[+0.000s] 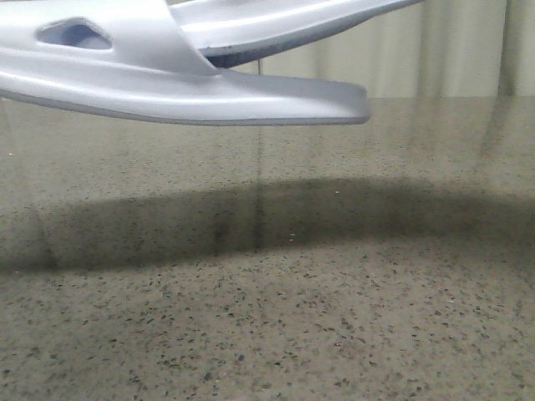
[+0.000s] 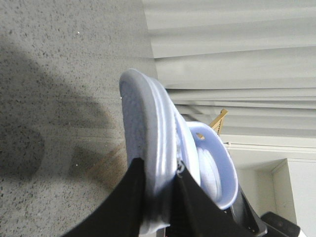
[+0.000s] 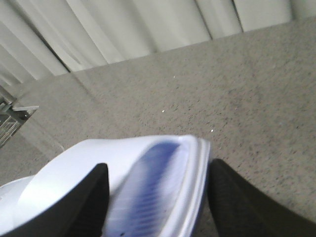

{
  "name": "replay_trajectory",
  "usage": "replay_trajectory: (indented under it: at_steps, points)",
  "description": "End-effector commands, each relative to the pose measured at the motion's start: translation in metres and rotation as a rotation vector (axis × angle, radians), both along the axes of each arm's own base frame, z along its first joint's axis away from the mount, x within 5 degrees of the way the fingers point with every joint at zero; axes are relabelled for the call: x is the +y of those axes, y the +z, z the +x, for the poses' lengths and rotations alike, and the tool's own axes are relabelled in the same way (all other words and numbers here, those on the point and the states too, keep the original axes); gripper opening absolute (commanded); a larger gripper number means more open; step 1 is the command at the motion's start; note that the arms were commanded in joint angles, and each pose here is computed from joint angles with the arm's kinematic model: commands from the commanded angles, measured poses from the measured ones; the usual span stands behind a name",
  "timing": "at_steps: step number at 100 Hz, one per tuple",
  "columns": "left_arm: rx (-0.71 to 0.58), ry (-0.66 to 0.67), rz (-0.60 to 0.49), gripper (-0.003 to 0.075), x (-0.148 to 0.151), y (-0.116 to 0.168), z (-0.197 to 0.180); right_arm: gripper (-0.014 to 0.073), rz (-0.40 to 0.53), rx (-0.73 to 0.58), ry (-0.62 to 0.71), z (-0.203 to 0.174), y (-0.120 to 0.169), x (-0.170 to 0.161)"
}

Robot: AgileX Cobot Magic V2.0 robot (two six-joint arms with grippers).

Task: Insert blue slippers together front up
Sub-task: 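Lower both stacked slippers onto the table, soles down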

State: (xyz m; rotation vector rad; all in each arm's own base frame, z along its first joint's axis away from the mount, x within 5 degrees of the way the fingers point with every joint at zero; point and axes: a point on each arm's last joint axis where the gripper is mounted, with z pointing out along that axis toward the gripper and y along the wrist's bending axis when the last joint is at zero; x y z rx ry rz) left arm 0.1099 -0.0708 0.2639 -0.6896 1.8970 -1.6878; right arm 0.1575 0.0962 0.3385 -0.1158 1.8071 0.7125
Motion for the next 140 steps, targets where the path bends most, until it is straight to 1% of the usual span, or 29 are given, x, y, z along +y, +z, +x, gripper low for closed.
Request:
replay_trajectory:
  at_steps: [1,33,47,58,71,91,102,125,140]
  points:
    - [-0.036,-0.04,-0.121,0.0027,-0.004,0.02,-0.001,0.0362,0.024,-0.166,-0.044,-0.009,0.028,-0.014]
    - [-0.038,-0.025,-0.111,0.0027,-0.003,0.019,0.0,0.0362,0.021,-0.38,-0.089,-0.052,0.056,-0.044]
    - [-0.035,-0.002,-0.101,0.0027,-0.001,0.018,0.002,0.0362,0.046,-0.43,-0.094,-0.067,0.062,-0.051]
    - [-0.03,0.02,-0.092,0.0027,0.0,0.017,0.004,0.0362,0.049,-0.437,-0.093,-0.072,0.063,-0.053]
    - [-0.016,0.035,-0.07,0.0027,0.0,0.013,0.01,0.0362,0.037,-0.415,-0.089,-0.072,0.061,-0.053]
    - [0.055,0.017,-0.021,0.0027,-0.002,-0.003,0.027,0.0362,0.03,-0.403,-0.087,-0.072,0.06,-0.053]
    - [0.05,-0.016,0.002,0.0027,-0.005,-0.004,0.037,0.0362,0.03,-0.402,-0.087,-0.072,0.06,-0.053]
    - [0.016,-0.055,0.028,0.0027,-0.009,0.007,0.061,0.0362,0.028,-0.398,-0.086,-0.072,0.059,-0.053]
    - [0.053,-0.056,0.033,0.0027,-0.01,0.0,0.07,0.0362,0.025,-0.398,-0.086,-0.072,0.059,-0.053]
